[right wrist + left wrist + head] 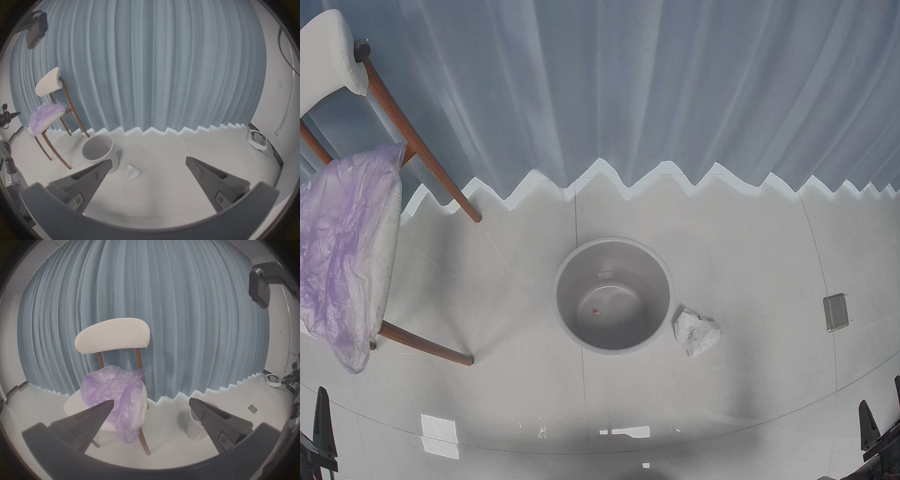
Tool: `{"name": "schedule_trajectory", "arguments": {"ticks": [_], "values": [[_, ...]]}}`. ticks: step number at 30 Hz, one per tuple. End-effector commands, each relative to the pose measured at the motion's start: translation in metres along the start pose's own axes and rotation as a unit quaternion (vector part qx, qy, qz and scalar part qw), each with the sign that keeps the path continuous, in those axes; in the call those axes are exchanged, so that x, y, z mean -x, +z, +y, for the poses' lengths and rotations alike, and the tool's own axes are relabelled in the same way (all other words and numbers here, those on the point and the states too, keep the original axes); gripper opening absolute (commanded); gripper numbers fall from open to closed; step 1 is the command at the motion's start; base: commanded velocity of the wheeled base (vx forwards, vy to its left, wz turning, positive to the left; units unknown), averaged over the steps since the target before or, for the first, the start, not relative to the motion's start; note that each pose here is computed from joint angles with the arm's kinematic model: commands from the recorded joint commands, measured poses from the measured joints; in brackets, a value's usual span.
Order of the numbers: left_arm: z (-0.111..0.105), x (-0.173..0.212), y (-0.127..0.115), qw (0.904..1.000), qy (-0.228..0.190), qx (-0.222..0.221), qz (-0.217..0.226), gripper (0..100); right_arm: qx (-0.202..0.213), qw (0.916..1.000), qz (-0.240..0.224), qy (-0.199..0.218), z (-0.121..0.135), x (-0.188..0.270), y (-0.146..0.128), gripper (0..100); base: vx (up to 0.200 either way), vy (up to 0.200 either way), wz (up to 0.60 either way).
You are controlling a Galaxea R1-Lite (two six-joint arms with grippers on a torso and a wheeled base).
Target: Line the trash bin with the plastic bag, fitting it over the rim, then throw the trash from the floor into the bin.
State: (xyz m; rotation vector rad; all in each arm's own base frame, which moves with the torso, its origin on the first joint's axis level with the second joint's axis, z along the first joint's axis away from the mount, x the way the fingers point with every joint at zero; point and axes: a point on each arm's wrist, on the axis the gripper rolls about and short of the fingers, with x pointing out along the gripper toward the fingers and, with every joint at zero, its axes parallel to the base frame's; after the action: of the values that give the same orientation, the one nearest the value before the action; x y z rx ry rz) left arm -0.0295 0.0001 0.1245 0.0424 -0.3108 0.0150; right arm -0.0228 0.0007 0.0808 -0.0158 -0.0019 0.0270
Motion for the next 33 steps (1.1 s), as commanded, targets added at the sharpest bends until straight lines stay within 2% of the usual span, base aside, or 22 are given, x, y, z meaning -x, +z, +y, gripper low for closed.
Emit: {"name": "schedule_trajectory", "arguments": {"ticks": [1, 6, 7, 9, 14, 15, 16, 17, 19, 26, 33], "values": [[0.002, -0.045, 0.052, 0.9974, -0.024, 0.007, 0.067, 100, 0.0, 1.0, 0.0, 0.001, 0.0, 0.0, -0.005, 100, 0.0, 0.0, 0.0], [0.002, -0.081, 0.072, 0.9946, -0.013, 0.005, 0.103, 100, 0.0, 1.0, 0.0, 0.0, 0.0, 0.0, -0.005, 100, 0.0, 0.0, 0.0], [0.003, -0.097, 0.081, 0.9938, 0.01, -0.001, 0.111, 100, 0.0, 1.0, -0.001, 0.0, 0.0, 0.0, -0.005, 100, 0.0, 0.0, 0.0], [0.005, -0.118, 0.089, 0.9917, 0.031, -0.009, 0.124, 100, 0.0, 1.0, 0.0, 0.0, 0.0, 0.0, -0.005, 100, 0.0, 0.0, 0.0], [0.017, -0.162, 0.09, 0.9823, 0.084, -0.03, 0.165, 100, 0.0, 1.0, 0.0, 0.0, 0.0, 0.0, -0.005, 100, 0.0, 0.0, 0.0], [0.017, -0.162, 0.09, 0.9823, 0.084, -0.03, 0.165, 100, 0.0, 1.0, 0.0, 0.0, 0.0, 0.0, -0.005, 100, 0.0, 0.0, 0.0], [0.024, -0.175, 0.091, 0.9774, 0.106, -0.045, 0.177, 100, 0.0, 1.0, -0.001, 0.0, 0.0, 0.0, -0.005, 100, 0.0, 0.0, 0.0], [0.026, -0.177, 0.091, 0.9759, 0.111, -0.049, 0.181, 100, 0.0, 1.0, -0.001, 0.0, 0.0, 0.0, -0.005, 100, 0.0, 0.0, 0.0], [0.036, -0.19, 0.082, 0.9668, 0.136, -0.064, 0.207, 100, 0.001, 1.0, 0.0, 0.0, 0.0, 0.0, -0.005, 100, 0.0, 0.0, 0.0], [0.043, -0.207, 0.067, 0.9582, 0.137, -0.06, 0.244, 100, 0.0, 1.0, -0.001, 0.0, 0.0, 0.0, -0.005, 100, 0.0, 0.0, 0.0], [0.047, -0.228, 0.042, 0.9478, 0.116, -0.052, 0.293, 100, 0.001, 1.0, 0.0, 0.0, 0.0, 0.0, -0.005, 100, 0.0, 0.0, 0.0]]}}
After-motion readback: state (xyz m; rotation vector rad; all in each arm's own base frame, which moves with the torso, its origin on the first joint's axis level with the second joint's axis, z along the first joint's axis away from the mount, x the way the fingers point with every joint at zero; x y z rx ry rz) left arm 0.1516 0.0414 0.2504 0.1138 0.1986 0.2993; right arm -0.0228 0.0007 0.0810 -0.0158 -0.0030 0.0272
